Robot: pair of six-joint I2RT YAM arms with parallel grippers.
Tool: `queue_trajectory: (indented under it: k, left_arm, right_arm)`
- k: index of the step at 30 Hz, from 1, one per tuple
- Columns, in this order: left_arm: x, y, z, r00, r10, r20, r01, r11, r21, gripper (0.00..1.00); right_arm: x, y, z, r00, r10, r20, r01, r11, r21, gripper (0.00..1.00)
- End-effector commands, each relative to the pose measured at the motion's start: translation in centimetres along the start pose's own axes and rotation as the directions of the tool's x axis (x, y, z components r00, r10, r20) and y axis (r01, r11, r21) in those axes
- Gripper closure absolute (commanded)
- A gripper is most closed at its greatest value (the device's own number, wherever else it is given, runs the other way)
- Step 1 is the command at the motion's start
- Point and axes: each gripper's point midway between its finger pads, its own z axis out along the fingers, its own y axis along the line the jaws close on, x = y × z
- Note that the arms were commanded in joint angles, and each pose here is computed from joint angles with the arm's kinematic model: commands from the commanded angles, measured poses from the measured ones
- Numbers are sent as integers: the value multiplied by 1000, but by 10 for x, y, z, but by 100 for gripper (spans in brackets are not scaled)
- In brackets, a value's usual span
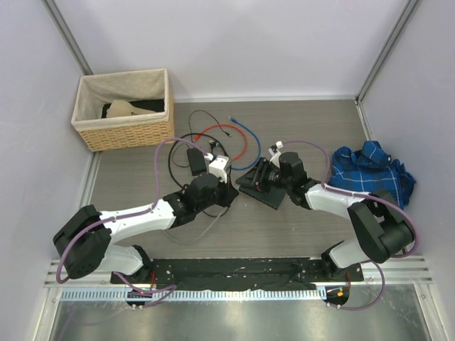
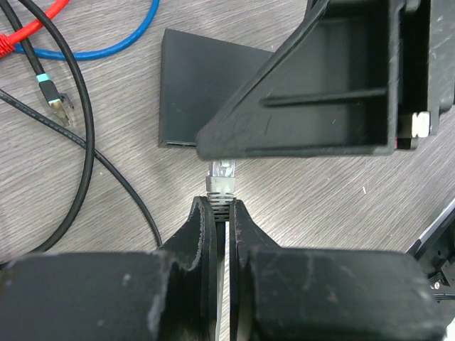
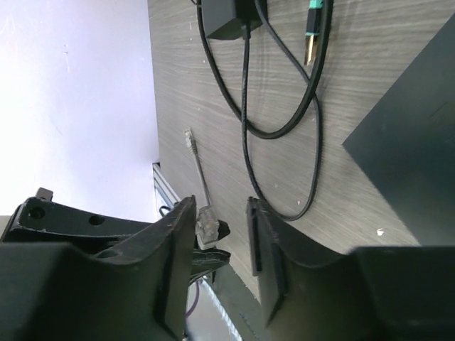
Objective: Insert the plug into the switch port
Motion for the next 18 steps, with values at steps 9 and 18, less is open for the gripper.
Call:
queue_trajectory:
  k: [9, 18]
  left_arm:
    - [-27, -4, -11, 994, 11, 113, -13, 1000, 14, 72]
    - [-39, 1, -15, 980, 79, 181, -80, 997, -1, 50]
  right_arm:
    - [-2, 14, -3, 999, -21, 40, 23, 999, -31, 99]
    - [-1, 15, -5, 998, 19, 57, -19, 1000, -13, 99]
